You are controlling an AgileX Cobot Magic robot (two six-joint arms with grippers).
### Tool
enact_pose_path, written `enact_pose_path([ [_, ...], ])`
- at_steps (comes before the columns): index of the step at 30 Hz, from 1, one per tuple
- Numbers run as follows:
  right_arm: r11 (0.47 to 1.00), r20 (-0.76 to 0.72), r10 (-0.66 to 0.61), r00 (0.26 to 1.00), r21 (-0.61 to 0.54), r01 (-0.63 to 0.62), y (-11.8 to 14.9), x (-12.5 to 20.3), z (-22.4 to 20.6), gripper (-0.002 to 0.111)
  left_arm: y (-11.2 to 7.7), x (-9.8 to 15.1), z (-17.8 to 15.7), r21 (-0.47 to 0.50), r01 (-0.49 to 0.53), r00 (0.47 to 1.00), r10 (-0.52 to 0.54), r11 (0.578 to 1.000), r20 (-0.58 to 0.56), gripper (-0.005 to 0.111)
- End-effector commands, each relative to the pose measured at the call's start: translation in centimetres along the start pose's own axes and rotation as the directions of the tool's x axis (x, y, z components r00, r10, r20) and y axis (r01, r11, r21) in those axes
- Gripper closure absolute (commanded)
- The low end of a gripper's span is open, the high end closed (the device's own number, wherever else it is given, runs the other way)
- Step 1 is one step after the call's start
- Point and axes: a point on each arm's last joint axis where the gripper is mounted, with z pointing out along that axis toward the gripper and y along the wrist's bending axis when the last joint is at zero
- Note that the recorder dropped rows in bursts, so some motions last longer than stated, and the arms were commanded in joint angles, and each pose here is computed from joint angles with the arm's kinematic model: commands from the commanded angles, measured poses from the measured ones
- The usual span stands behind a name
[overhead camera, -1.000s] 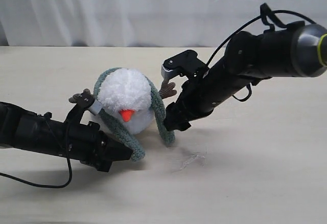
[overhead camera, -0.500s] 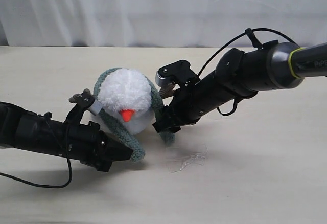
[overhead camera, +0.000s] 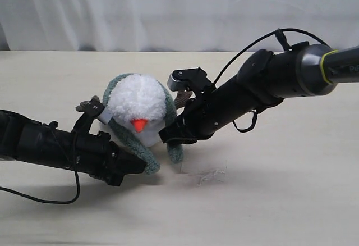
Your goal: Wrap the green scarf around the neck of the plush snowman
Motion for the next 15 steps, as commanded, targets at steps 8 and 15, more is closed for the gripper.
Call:
enact_pose_path([
  [8, 0.969, -0.077, 0.068, 0.995, -0.231, -0.084, 2.3, 0.5, -0.5, 0.104, 0.0, -0.2, 0.1, 0.003, 0.008, 1.000, -0.008, 1.000, 0.010, 0.106],
  [15, 0.931, -0.030, 0.091, 0.995, -0.351, -0.096, 3.4, 0.0, -0.8, 0.104, 0.0, -0.2, 0.1, 0.003, 0.011, 1.000, -0.011, 1.000, 0.010, 0.106],
])
